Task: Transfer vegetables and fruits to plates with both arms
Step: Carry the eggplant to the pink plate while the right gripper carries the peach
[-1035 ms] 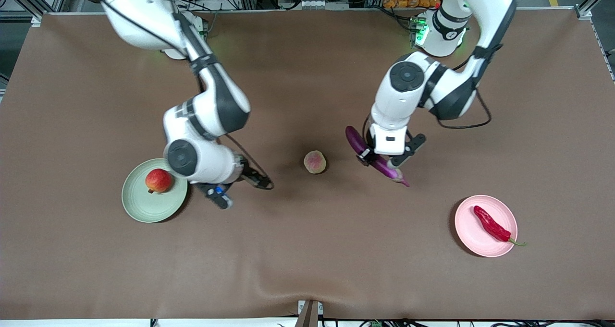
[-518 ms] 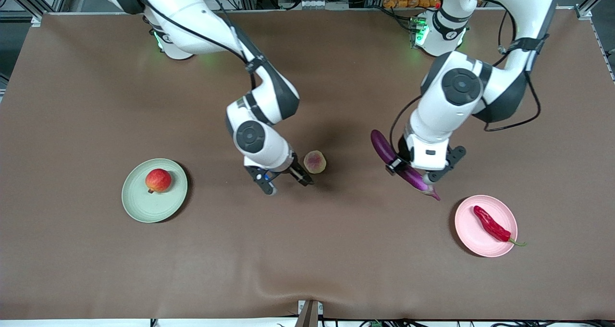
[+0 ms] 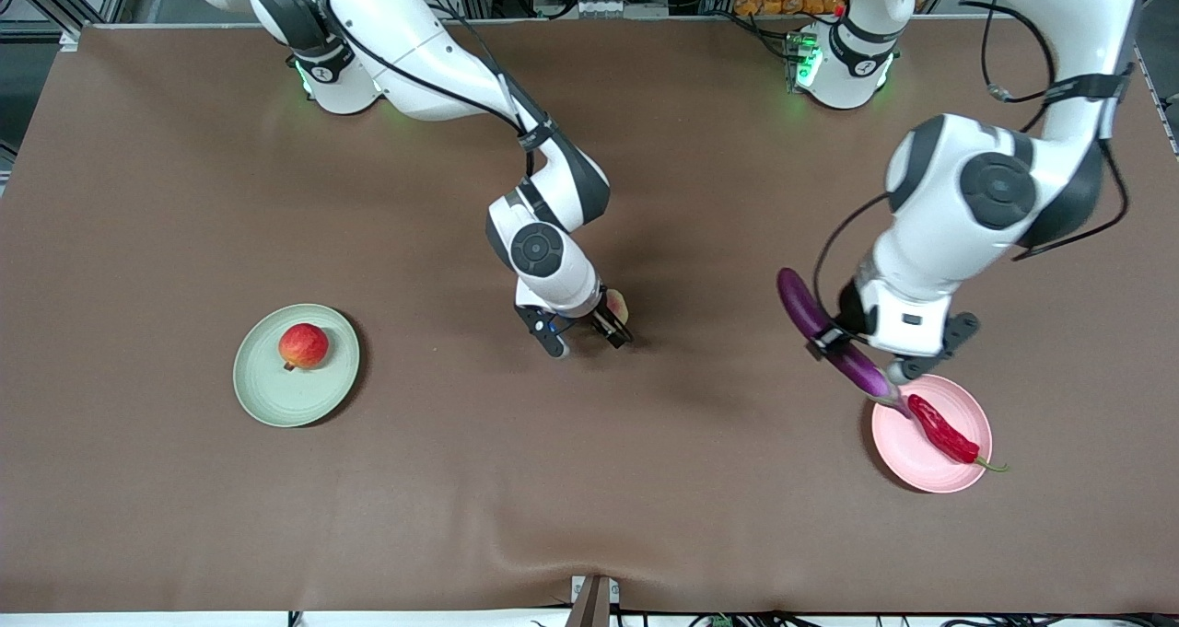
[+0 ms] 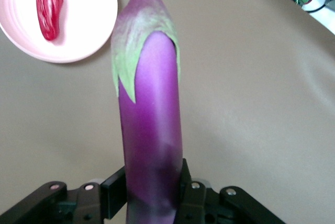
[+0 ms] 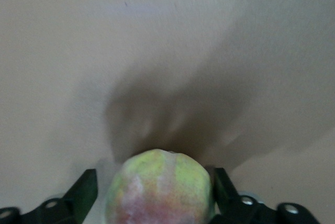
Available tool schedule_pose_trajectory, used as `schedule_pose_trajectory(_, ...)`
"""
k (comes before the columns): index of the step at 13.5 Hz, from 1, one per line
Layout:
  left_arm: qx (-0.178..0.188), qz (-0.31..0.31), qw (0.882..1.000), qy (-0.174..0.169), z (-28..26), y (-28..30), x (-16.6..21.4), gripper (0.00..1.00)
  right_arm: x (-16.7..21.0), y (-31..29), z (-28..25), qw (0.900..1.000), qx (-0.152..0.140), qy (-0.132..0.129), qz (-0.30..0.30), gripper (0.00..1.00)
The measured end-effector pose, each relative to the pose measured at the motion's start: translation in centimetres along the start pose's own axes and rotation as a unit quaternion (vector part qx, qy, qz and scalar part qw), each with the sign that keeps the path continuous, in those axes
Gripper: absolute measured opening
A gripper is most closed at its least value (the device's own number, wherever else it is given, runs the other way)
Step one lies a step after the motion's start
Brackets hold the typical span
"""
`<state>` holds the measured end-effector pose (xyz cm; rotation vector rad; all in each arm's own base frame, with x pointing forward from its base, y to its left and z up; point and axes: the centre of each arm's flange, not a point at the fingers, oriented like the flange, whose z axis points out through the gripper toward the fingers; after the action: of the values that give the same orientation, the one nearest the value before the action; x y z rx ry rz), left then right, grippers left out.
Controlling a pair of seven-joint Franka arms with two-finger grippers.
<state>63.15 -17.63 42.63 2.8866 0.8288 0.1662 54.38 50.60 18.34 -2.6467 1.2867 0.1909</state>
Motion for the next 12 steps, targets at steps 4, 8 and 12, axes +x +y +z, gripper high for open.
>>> schedule_pose_trajectory(4,0.006,0.051,0.999,-0.002,0.3,-4.6,4.7,0.36,3.0,-1.0,-2.1,1.0,-0.008,0.005,0.011,0.81)
schedule_pose_trajectory(8,0.011,0.08,0.997,-0.012,2.0,-7.9,7.8,0.36,16.1,-1.0,-11.8,0.996,-0.083,-0.033,-0.03,0.81)
schedule_pose_trajectory(12,0.009,0.086,0.996,-0.02,3.6,-11.5,11.5,0.36,33.4,5.8,-20.1,0.988,-0.091,-0.079,-0.099,0.81)
